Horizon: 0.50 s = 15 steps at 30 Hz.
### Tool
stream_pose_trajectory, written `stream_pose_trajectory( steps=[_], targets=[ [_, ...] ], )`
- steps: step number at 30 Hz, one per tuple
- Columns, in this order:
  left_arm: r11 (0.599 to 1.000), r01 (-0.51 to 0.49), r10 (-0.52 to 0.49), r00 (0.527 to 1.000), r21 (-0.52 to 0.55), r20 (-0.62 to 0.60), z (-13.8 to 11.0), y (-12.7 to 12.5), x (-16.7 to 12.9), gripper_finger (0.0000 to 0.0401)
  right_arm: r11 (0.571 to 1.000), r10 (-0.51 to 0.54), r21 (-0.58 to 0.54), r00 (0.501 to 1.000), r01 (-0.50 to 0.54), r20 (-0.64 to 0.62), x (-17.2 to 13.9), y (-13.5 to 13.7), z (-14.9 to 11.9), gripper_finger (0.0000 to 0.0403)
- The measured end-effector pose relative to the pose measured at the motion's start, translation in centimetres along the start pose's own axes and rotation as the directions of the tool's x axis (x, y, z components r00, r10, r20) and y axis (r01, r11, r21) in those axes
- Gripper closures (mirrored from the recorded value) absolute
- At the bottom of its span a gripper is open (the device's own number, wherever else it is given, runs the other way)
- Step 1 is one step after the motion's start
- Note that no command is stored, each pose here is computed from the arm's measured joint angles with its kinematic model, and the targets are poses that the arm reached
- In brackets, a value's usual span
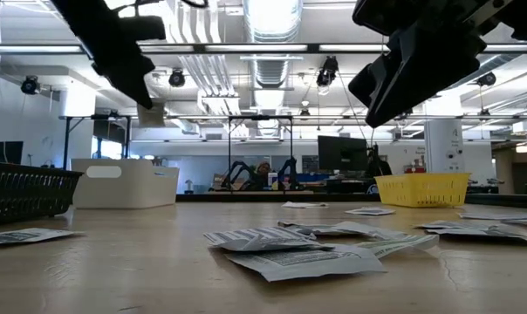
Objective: Pick & Place First Aid Supplies
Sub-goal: Put the gray towelette pack into the white bin
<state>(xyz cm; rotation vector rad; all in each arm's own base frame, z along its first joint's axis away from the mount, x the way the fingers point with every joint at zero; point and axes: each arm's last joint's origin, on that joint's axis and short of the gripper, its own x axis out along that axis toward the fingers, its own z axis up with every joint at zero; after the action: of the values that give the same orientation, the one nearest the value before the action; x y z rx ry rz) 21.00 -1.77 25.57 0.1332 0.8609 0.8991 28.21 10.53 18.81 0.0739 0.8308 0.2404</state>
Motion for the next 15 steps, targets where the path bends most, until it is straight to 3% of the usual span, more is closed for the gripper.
stream_pose_trajectory(
  steps=[15],
  targets=[
    [0.974,-0.170,0.135,0.967,-0.152,-0.215,-2.3,2.4,4.8,0.0401,1.000,0.009,-0.007,1.000,-0.009,-0.003,0.0,0.4,-0.1,0.0349]
  ],
)
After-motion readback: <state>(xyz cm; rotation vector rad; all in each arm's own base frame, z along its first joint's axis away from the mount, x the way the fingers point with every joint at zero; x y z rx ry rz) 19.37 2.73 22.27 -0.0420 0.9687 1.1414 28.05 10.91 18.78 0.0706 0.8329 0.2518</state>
